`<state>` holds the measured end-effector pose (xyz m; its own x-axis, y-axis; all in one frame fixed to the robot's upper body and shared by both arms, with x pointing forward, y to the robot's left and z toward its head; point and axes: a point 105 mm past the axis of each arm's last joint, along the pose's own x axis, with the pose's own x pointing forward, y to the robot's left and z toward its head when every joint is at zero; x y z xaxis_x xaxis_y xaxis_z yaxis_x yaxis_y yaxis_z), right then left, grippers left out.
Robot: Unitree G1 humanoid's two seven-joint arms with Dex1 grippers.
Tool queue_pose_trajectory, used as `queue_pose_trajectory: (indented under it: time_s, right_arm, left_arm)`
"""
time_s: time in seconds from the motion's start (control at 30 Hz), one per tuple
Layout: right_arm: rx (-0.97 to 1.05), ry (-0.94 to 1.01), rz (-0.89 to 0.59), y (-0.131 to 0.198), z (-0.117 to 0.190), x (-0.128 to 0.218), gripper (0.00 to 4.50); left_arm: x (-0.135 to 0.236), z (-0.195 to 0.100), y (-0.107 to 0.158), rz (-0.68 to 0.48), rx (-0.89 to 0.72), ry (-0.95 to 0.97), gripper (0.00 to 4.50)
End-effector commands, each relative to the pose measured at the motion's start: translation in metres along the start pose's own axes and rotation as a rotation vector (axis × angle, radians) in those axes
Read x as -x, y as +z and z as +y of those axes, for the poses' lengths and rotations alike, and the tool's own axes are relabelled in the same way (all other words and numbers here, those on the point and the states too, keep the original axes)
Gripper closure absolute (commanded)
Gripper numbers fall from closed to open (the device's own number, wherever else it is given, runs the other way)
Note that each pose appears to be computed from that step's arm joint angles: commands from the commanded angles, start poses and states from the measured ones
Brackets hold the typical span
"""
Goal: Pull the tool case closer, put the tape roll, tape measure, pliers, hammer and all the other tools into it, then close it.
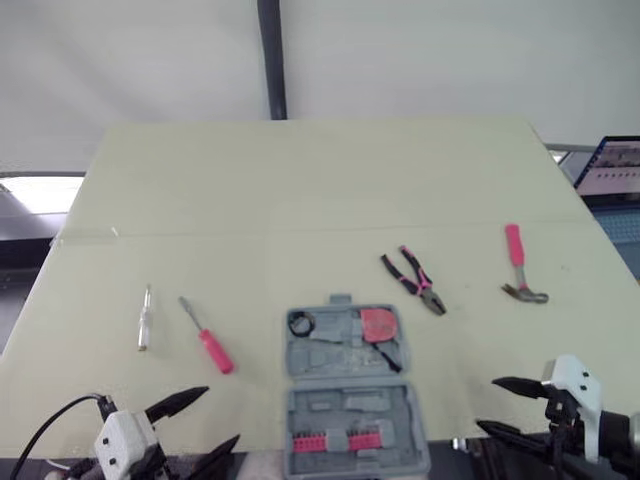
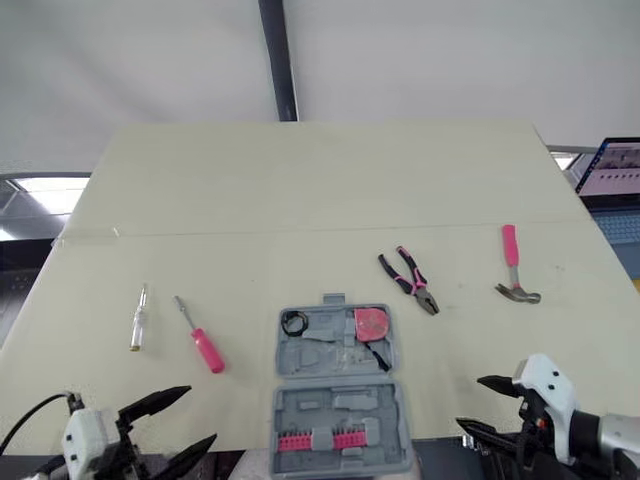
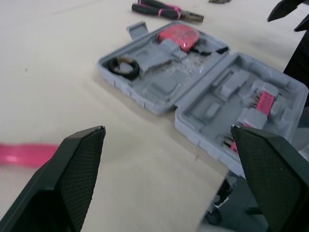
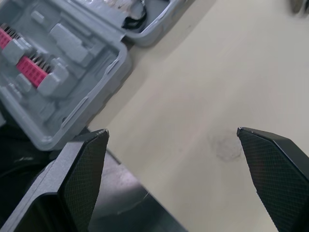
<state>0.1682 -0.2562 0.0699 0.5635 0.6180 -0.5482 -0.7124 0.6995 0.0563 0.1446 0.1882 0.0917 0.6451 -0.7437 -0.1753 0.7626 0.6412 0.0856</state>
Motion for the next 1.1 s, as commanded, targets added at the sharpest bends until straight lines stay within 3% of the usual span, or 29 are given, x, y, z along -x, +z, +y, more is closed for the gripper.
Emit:
queue_pose_trajectory:
  time_s: [0.03, 0.17, 0.43, 0.7, 0.9, 1.1]
  right_arm:
    - [0.015, -0.08, -0.039, 0.006, -0.008, 0.001, 0.01]
    - [0.032, -0.174, -0.128, 0.022, -0.015, 0.0, 0.01]
    - [0.035, -0.291, -0.151, 0.037, -0.022, -0.008, 0.01]
    - [-0.087, -0.307, -0.09, 0.051, -0.048, -0.055, 0.01]
    - [-0.052, -0.35, -0.09, 0.065, -0.079, -0.082, 0.01]
    - [-0.05, -0.322, -0.084, 0.068, -0.09, -0.102, 0.01]
  left_arm:
    - [-0.023, 0.0, 0.029, -0.112, -0.047, -0.067, 0.0]
    - [-0.051, -0.001, 0.048, -0.205, -0.081, -0.126, 0.0]
    - [-0.06, 0.0, 0.047, -0.207, -0.06, -0.141, 0.0]
    - [-0.06, 0.0, 0.044, -0.181, -0.054, -0.13, 0.0]
    - [-0.06, 0.002, 0.044, -0.179, -0.051, -0.095, 0.0]
    - [-0.061, 0.001, 0.045, -0.172, -0.062, -0.07, 0.0]
